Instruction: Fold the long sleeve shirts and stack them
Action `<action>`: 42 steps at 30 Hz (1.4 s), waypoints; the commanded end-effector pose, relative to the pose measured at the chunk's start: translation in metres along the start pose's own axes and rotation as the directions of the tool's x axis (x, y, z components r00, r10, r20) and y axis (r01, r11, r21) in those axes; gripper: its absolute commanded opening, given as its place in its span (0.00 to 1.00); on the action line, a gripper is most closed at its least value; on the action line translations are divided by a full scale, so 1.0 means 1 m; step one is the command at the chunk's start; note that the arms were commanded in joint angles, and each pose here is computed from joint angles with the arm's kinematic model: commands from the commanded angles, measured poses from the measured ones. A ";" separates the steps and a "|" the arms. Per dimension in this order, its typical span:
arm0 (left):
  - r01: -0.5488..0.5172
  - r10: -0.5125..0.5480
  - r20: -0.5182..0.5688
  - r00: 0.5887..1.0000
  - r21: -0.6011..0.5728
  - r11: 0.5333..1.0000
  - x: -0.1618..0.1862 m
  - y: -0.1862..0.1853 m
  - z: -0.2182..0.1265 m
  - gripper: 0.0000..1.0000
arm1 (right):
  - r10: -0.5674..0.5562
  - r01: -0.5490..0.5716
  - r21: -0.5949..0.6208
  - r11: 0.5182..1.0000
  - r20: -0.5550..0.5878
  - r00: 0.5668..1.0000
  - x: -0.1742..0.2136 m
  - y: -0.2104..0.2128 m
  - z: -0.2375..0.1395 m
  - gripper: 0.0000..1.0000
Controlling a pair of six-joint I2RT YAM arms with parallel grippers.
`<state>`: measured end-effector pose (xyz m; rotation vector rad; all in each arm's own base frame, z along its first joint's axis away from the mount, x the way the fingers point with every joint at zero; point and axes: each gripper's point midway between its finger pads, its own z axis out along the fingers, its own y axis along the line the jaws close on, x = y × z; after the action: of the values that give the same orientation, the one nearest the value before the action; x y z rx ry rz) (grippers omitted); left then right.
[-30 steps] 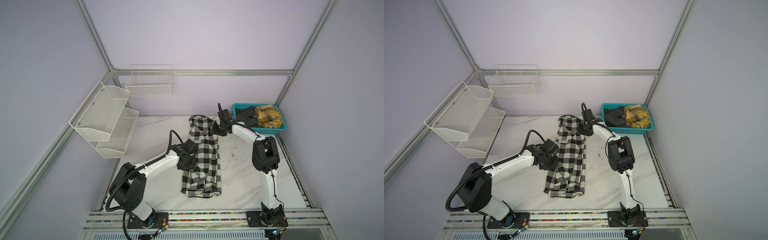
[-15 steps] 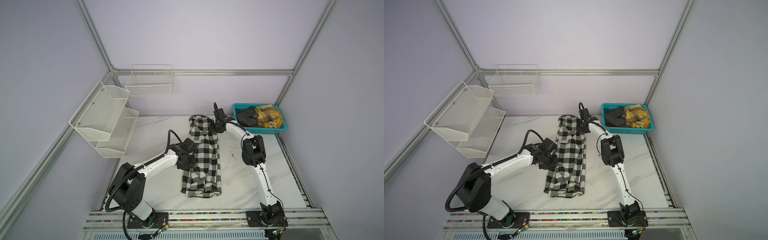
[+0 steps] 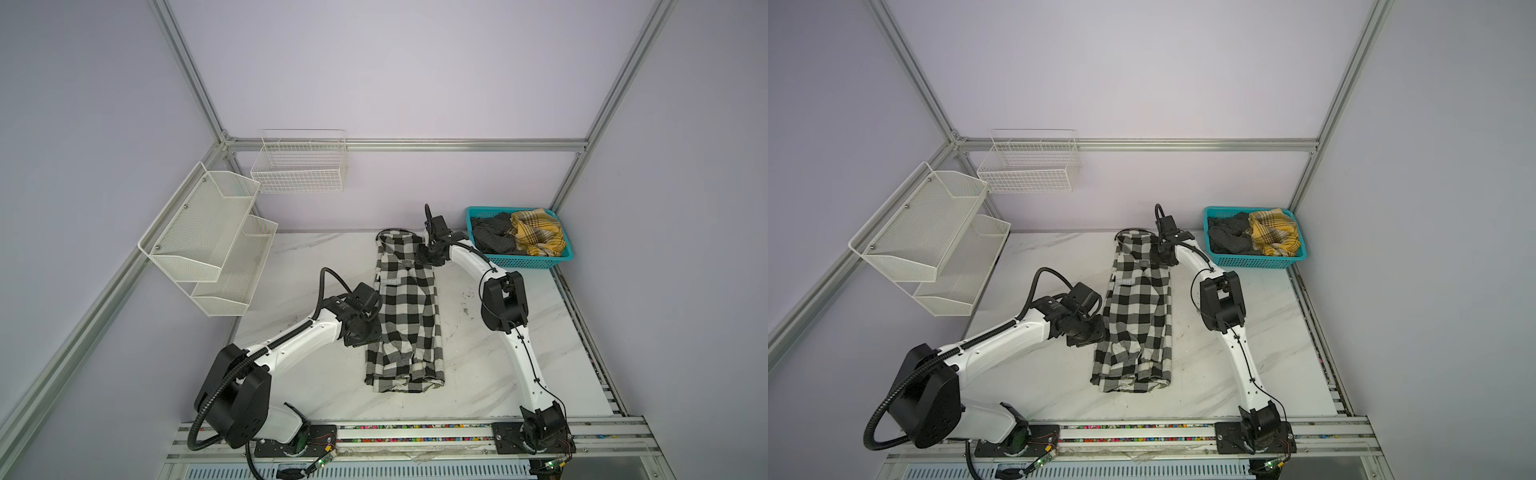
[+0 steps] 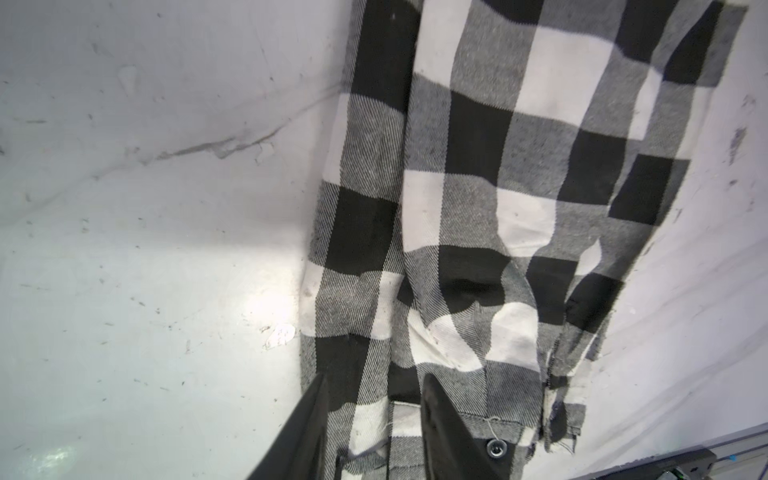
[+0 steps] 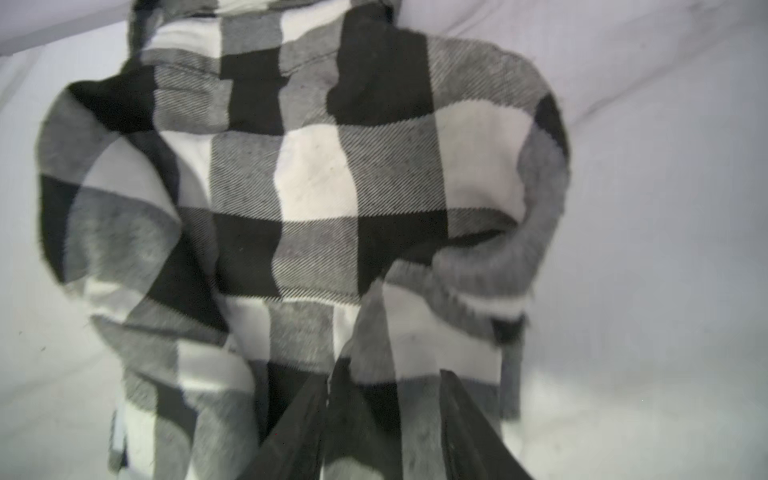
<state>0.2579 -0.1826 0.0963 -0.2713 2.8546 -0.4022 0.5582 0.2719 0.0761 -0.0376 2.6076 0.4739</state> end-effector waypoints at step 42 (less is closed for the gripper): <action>0.326 -0.284 -0.240 0.928 0.154 0.933 0.090 0.053 0.044 0.50 | 0.216 -0.265 -0.091 0.960 -0.364 0.906 0.342 -0.012 -0.190 0.54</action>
<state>0.1820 -0.1615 0.0321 -0.6505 2.9442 -0.7817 0.1699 0.2097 0.0710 0.1573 2.9435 0.7686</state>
